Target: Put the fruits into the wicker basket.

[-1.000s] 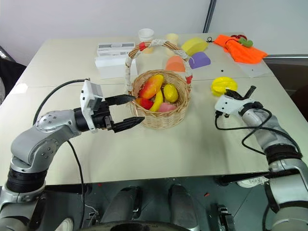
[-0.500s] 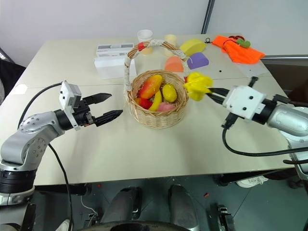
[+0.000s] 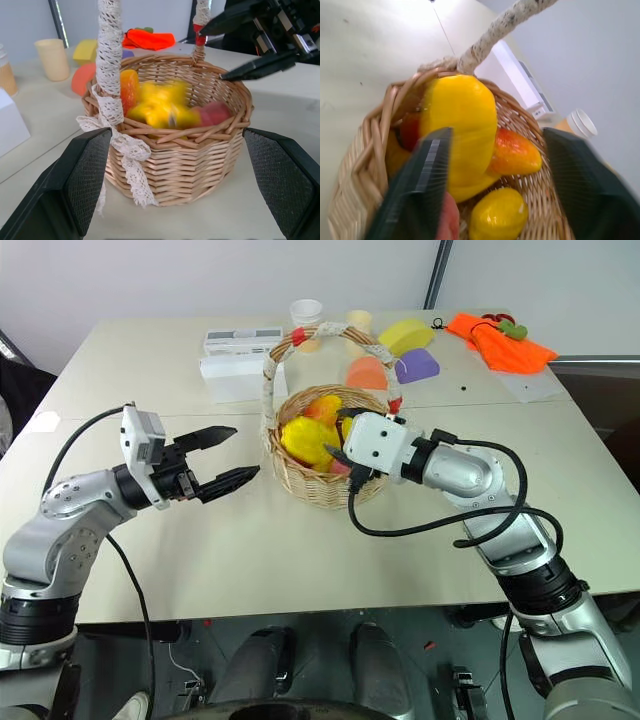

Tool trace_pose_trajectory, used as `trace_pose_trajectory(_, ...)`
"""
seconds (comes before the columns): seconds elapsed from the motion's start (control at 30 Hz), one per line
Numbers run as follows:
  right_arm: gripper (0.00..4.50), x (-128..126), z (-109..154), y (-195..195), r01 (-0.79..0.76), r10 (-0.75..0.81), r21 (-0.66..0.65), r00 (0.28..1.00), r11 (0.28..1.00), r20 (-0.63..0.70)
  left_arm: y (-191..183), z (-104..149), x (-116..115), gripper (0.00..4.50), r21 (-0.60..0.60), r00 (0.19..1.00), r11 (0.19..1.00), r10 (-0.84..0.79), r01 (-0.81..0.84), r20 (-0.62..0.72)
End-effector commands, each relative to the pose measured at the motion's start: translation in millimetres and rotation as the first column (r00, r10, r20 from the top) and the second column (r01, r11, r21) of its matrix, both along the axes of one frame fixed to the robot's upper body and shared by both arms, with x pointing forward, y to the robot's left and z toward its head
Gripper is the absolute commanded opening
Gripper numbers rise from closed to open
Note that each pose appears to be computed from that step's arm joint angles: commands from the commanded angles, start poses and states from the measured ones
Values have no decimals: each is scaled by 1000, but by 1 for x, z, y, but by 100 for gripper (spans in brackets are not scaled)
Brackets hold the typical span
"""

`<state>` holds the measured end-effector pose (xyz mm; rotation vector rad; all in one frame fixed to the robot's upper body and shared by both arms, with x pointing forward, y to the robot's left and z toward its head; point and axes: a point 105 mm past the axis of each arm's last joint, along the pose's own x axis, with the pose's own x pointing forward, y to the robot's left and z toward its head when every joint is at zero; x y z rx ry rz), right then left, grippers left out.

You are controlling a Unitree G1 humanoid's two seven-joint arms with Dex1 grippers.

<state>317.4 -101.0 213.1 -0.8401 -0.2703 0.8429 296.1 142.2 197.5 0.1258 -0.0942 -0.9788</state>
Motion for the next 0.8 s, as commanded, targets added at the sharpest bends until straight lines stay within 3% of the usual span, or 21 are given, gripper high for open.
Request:
trace_pose_trajectory(0.03,301,-18,29,-23,-16,14,127,1000,992,14,0,10,-5,450,-12,999,1000,-3,4,38)
trace_pose_trajectory(0.2,301,-11,40,-60,128,-106,338,991,932,-84,-6,13,-7,450,-40,998,999,-35,37,49)
trace_pose_trajectory(0.33,301,11,33,-63,227,-163,475,971,850,-173,-11,20,-8,450,-84,995,993,-74,79,60)
trace_pose_trajectory(0.6,301,52,14,-56,348,-197,565,929,748,-313,-12,21,-11,450,-102,995,991,-77,83,61)
trace_pose_trajectory(0.7,225,58,15,-61,377,-223,582,921,720,-321,-11,20,-13,450,-100,996,993,-63,69,61)
trace_pose_trajectory(0.77,135,57,18,-64,372,-219,593,923,714,-315,-9,19,-14,450,-100,997,993,-52,57,58)
trace_pose_trajectory(0.8,69,56,20,-66,371,-222,598,924,711,-311,-8,19,-14,450,-99,997,994,-48,54,56)
